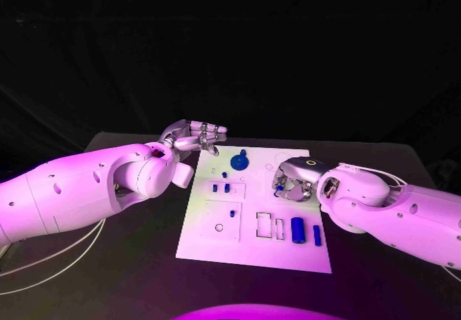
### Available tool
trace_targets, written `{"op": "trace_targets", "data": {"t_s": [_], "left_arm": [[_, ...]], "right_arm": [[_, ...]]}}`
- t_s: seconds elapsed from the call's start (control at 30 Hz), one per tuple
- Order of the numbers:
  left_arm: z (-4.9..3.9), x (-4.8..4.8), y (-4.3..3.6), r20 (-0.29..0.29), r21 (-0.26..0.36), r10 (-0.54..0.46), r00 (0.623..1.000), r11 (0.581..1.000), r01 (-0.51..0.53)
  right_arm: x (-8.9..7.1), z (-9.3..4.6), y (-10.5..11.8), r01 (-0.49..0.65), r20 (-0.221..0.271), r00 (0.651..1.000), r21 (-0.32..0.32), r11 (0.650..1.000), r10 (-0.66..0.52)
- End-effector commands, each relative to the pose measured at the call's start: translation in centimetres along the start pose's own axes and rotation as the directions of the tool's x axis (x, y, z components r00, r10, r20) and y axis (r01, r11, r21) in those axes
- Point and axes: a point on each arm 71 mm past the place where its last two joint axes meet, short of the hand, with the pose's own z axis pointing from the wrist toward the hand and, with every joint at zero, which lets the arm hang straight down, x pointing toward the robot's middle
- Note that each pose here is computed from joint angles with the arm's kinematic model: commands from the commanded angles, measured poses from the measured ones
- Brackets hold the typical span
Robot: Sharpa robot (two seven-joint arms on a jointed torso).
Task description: Assemble the parts on the task board
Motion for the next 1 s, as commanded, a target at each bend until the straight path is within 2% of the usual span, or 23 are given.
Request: {"op": "trace_targets", "data": {"t_s": [0.03,0.3,0.57,0.77,1.0], "left_arm": [[0.02,0.18,-0.13,-0.014,0.006,-0.008,1.000,1.000,0.009],[0.04,0.12,-0.11,-0.013,0.005,-0.008,1.000,1.000,0.008],[0.10,0.11,-0.09,-0.013,0.006,-0.008,1.000,1.000,0.008],[0.13,0.23,-0.09,-0.016,0.007,-0.009,1.000,1.000,0.009],[0.21,0.39,-0.09,-0.019,0.008,-0.010,1.000,1.000,0.010]], "right_arm": [[-0.1,-0.1,-0.3,0.030,0.024,0.999,0.027,0.999,-0.030],[-0.6,-0.7,0.4,0.016,0.061,0.998,0.003,1.000,-0.016],[-2.6,-1.9,1.6,0.005,0.126,0.992,-0.033,0.999,0.000],[-3.6,-2.8,4.2,-0.017,0.158,0.987,-0.104,0.994,0.033],[-3.1,-2.6,8.5,-0.063,0.142,0.985,-0.224,0.973,0.096]]}}
